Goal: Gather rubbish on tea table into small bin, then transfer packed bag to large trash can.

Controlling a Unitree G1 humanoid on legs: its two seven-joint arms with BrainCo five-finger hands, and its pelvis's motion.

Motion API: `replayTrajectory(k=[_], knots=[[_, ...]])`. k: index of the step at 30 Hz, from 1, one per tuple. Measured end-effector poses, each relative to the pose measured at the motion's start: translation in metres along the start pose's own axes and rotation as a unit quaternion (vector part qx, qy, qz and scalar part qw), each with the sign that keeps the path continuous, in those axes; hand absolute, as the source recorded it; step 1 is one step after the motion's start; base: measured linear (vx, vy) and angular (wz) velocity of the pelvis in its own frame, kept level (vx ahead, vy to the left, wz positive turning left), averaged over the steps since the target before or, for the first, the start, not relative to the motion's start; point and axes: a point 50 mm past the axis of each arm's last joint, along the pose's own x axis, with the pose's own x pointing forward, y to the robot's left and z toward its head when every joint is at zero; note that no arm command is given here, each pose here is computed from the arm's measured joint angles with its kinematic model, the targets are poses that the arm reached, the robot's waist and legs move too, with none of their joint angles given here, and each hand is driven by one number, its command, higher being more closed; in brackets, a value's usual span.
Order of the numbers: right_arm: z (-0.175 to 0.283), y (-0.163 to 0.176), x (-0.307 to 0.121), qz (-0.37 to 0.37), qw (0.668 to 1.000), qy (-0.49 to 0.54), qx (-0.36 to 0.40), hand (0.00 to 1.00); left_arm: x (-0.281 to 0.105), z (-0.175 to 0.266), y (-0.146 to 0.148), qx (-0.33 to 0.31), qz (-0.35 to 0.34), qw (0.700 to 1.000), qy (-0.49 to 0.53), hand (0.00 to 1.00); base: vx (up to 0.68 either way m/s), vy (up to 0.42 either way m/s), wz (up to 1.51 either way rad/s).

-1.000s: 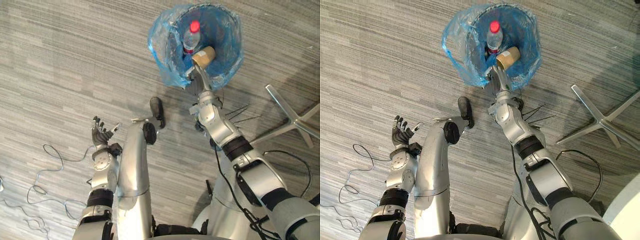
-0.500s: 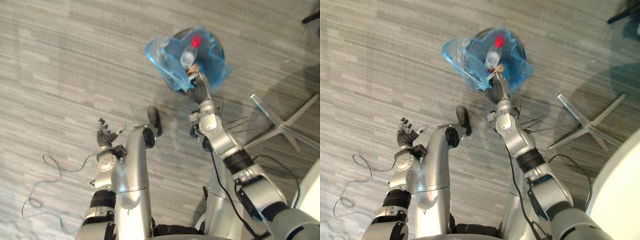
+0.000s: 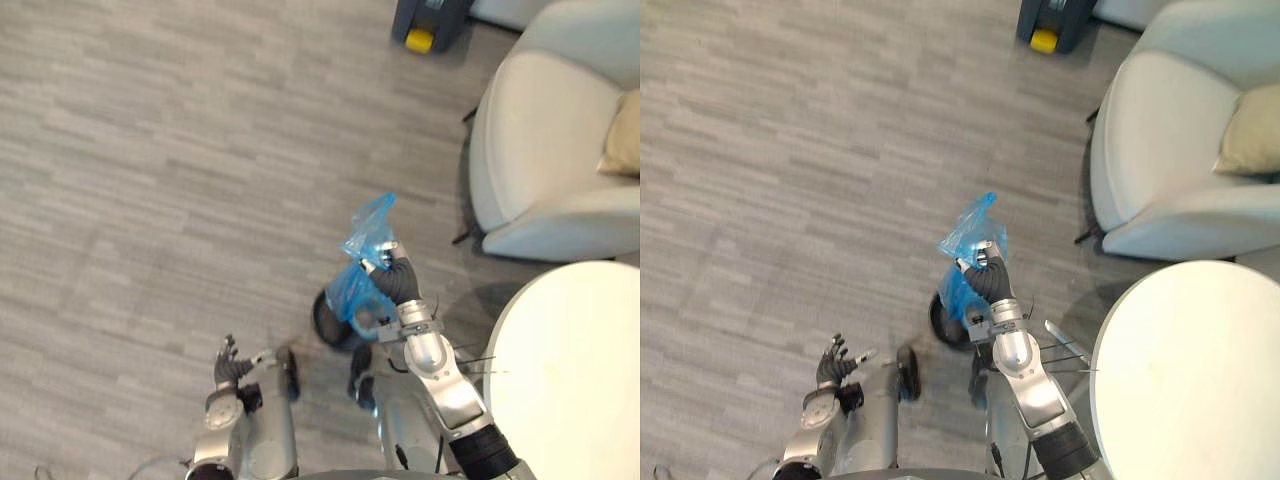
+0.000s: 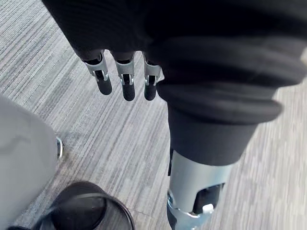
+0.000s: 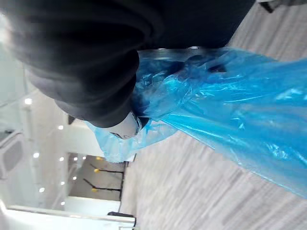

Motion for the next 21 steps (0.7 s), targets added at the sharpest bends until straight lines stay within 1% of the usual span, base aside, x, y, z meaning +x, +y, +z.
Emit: replayTrajectory(k=[5,8,13,16,18,21], knots=[[-0.002,-0.004,0.005,0.021,1.0,-0.002,-0.02,1.0,0.001,0.002,0.015,0.027,0.011,1.0,-0.007,0.0,-0.07,0.113,-0.44],[-0.003,-0.005,0.004,0.027,0.999,0.0,-0.022,1.0,0.001,0.011,0.021,0.034,0.015,0.999,-0.028,0.0,-0.17,0.092,0.05],[0.007,-0.012,0.013,0.02,0.999,-0.032,-0.031,1.0,-0.013,0.041,0.022,0.031,0.001,0.993,-0.113,0.0,-0.19,-0.029,0.38],[0.022,-0.024,0.028,0.014,0.996,-0.07,-0.055,1.0,-0.022,0.056,0.013,0.009,-0.01,0.988,-0.153,0.0,-0.29,-0.092,0.12],[0.023,-0.035,0.031,-0.002,0.995,-0.072,-0.065,1.0,-0.024,0.064,0.003,-0.008,-0.023,0.986,-0.168,0.0,-0.28,-0.114,0.48],[0.024,-0.04,0.032,-0.007,0.995,-0.074,-0.065,1.0,-0.039,0.086,-0.005,-0.016,-0.053,0.973,-0.226,0.0,-0.34,-0.13,0.56]])
